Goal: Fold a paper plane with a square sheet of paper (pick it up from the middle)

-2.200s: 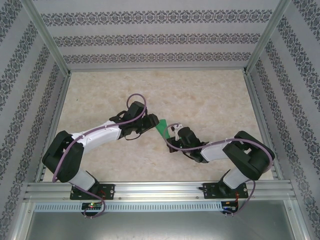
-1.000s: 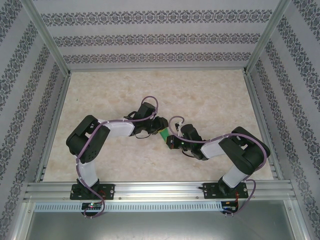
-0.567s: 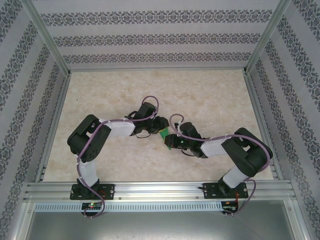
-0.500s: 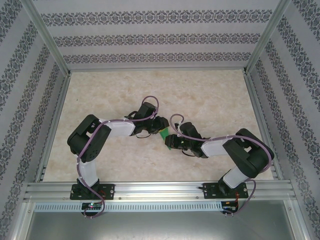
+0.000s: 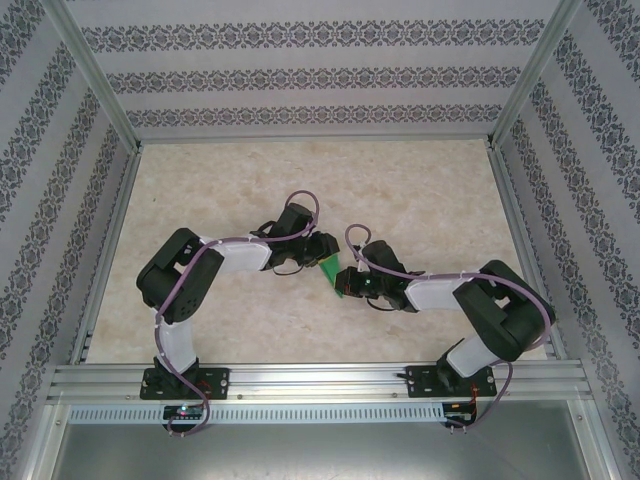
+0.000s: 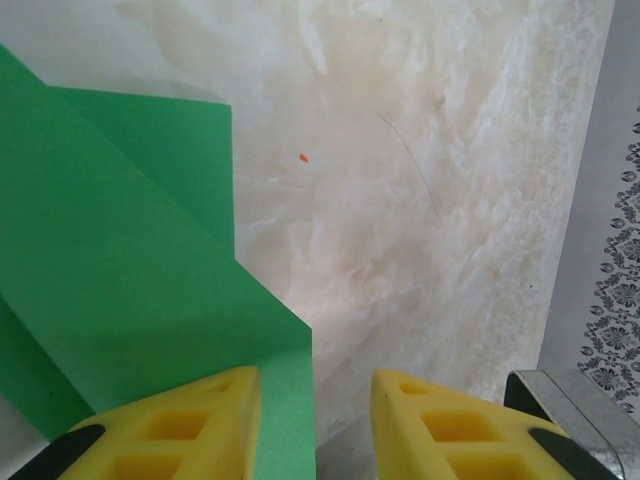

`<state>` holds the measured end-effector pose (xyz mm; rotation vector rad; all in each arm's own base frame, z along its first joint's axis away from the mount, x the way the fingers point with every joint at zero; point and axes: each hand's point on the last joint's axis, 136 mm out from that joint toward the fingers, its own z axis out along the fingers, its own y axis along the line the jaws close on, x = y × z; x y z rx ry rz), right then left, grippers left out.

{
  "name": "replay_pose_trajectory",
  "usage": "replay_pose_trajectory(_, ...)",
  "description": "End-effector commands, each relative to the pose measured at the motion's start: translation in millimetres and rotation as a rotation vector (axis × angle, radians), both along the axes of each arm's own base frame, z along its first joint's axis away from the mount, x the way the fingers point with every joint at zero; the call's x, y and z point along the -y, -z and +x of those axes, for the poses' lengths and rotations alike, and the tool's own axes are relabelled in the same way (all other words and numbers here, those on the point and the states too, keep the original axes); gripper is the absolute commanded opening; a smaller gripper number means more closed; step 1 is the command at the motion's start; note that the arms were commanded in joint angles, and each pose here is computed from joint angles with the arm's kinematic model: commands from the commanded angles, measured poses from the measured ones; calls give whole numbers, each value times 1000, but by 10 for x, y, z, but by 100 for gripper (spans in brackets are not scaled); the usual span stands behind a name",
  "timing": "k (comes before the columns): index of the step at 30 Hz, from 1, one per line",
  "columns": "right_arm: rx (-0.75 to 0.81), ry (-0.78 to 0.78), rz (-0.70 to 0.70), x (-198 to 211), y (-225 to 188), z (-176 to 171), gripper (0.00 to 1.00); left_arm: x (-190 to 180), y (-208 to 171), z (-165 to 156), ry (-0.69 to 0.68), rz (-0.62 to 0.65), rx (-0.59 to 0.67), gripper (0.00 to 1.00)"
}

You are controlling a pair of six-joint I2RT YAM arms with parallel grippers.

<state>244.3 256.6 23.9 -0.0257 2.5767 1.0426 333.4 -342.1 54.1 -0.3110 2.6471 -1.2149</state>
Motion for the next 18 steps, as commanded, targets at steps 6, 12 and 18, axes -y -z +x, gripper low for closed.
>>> replay_pose_trajectory(6,-59,-25,-11,3,156,-49,0,16,5,36,14,10,11,36)
replay_pose_trajectory(12,-102,17,-28,50,233,-39,0,31,-92,59,26,-1,42,39)
replay_pose_trajectory(18,-171,58,-18,79,271,-47,0,87,-521,88,57,-69,159,49)
